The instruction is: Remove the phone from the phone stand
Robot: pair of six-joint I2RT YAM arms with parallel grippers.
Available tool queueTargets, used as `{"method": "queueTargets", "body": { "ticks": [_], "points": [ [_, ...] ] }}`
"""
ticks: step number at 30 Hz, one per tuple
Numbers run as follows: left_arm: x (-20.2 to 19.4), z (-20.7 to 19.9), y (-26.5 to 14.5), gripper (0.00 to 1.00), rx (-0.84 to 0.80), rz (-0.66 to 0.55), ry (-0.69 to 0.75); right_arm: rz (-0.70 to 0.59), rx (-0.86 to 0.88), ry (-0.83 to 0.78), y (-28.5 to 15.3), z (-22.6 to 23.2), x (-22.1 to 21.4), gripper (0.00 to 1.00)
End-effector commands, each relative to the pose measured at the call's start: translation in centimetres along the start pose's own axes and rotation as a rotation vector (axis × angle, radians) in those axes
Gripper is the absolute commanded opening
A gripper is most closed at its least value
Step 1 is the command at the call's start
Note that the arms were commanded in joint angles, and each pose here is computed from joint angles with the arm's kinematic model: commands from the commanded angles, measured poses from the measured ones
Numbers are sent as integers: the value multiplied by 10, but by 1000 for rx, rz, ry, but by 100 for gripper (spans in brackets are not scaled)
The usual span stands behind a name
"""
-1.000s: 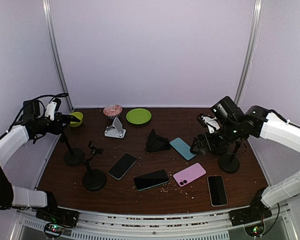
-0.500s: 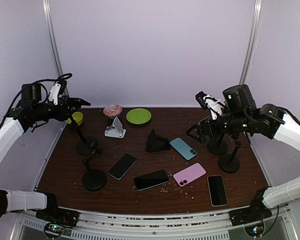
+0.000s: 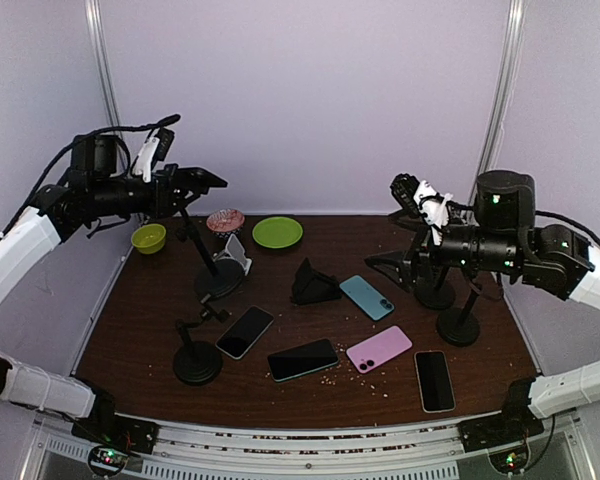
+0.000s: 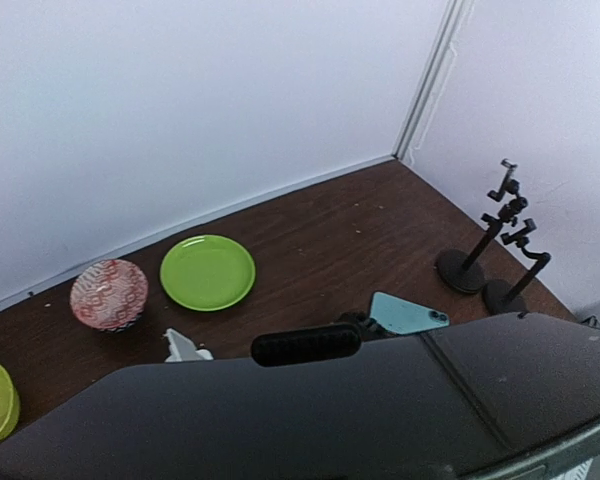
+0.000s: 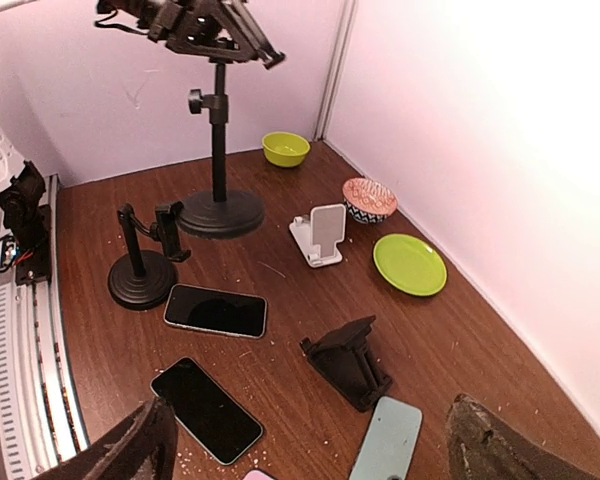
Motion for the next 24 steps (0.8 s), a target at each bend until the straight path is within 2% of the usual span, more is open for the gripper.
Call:
{"method": "queueTargets", "body": {
  "ticks": [1, 15, 24],
  "points": [
    [54, -59, -12, 0, -160, -185, 42, -101, -42, -179, -4, 2, 19, 93],
    [46, -141, 39, 0, -314, -109, 108, -136, -122, -299, 8, -6, 52, 90],
    [35, -190, 62, 0, -376, -97, 81, -105, -204, -324, 15, -14, 61, 82]
  ]
}}
Point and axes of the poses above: each gripper's point midway between its finger pads, its own y axis out along the fingers, its own z axis along the line the jaws close on, x = y × z, the point moved 4 cm from there along -y, back along the fingers, and after that the axes turned 12 degrees about -y, right-handed, at the moved point
